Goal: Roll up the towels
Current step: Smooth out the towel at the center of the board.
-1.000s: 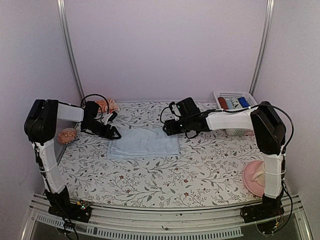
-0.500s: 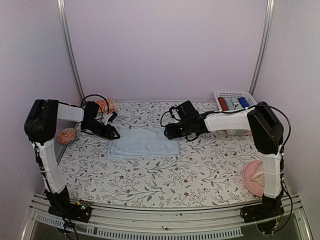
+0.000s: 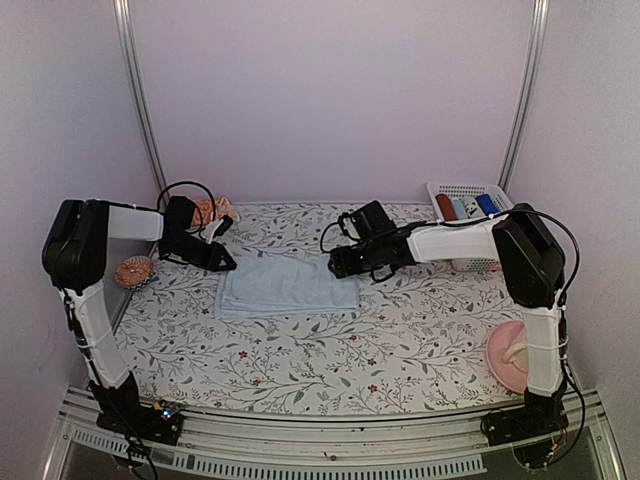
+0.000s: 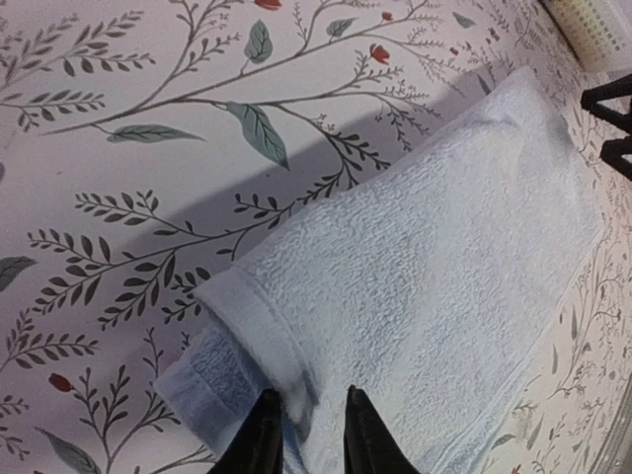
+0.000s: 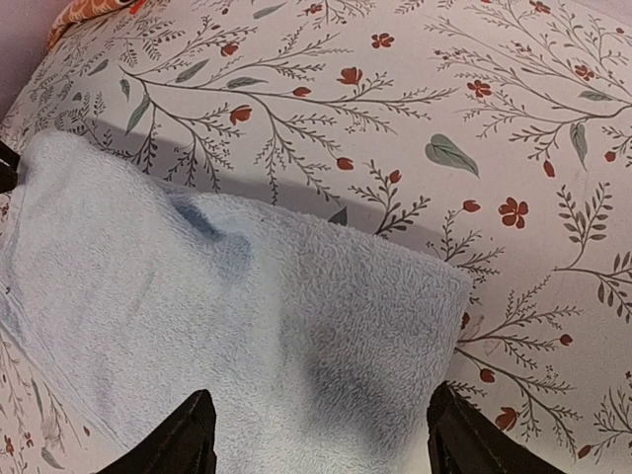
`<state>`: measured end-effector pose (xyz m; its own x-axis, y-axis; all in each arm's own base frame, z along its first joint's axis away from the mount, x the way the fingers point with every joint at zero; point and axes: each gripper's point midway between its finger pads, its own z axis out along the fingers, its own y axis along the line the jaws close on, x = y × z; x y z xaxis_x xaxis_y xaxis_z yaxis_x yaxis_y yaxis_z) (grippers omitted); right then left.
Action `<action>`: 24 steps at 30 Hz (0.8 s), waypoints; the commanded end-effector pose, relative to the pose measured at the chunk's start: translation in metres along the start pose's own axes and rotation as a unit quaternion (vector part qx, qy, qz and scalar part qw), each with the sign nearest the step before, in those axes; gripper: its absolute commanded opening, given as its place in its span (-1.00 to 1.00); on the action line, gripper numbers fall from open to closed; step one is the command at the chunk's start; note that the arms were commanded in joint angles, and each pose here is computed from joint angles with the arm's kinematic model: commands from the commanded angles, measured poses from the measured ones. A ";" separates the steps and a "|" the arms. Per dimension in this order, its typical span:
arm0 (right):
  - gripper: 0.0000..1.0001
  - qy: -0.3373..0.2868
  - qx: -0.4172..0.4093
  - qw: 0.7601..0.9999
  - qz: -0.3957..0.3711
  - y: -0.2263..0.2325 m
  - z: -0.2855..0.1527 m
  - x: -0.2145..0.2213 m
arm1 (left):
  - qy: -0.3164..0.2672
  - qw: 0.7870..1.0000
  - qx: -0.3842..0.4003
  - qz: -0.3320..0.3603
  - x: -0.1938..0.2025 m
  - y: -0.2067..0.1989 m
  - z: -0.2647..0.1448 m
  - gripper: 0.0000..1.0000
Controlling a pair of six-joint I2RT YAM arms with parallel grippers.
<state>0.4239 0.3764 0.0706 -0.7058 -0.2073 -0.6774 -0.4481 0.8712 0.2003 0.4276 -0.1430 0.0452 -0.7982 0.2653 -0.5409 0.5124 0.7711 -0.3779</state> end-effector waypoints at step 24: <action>0.48 0.008 0.037 0.999 -0.002 -0.015 0.010 0.000 | 0.014 1.000 -0.025 0.005 0.014 -0.003 -0.005 -1.00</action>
<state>0.4266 0.3710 0.0603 -0.7186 -0.2199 -0.6598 -0.4259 0.8892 0.1675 0.4229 -0.1372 0.0385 -0.8019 0.2782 -0.5288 0.4997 0.7974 -0.3382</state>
